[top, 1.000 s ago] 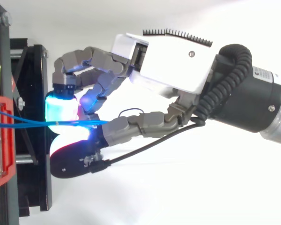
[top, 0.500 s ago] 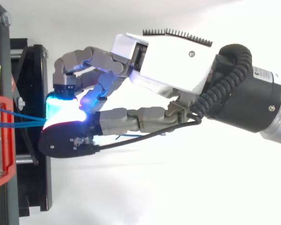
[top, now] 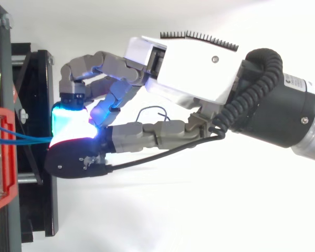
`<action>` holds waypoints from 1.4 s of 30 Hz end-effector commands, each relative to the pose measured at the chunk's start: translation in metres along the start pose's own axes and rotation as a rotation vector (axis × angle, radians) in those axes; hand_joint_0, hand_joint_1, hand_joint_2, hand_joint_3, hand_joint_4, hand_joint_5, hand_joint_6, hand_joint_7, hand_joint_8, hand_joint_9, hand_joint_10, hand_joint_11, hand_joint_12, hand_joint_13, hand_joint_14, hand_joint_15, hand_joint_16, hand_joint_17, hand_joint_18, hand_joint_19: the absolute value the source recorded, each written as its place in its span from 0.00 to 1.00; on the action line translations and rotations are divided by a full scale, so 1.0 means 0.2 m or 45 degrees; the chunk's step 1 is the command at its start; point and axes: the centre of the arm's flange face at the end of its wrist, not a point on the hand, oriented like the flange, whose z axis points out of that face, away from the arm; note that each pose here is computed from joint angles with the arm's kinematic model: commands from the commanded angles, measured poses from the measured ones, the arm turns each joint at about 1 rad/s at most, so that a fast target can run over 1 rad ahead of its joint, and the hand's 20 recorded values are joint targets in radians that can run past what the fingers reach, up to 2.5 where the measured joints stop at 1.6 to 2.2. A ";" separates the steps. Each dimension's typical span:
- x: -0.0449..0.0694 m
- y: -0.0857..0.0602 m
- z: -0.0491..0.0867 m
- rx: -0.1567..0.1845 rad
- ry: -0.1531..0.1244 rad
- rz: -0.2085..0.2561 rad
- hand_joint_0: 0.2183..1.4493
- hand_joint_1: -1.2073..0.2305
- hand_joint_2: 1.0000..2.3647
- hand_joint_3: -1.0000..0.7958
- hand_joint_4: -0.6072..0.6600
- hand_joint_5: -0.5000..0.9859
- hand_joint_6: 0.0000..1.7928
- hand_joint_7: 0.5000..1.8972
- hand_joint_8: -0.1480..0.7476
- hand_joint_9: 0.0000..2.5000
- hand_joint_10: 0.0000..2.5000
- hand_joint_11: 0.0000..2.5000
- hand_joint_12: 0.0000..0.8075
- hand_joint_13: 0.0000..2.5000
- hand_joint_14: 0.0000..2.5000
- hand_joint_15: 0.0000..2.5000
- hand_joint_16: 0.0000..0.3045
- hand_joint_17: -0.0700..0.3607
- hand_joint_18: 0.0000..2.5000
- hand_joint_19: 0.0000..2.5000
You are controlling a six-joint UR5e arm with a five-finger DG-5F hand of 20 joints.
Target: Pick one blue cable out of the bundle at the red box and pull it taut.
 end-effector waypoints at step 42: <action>0.00 0.01 0.00 -0.004 -0.001 0.002 0.27 0.34 0.02 0.54 0.69 0.23 0.48 0.63 0.54 0.43 0.01 0.53 0.54 0.26 0.00 0.10 0.22 0.51 0.21 0.09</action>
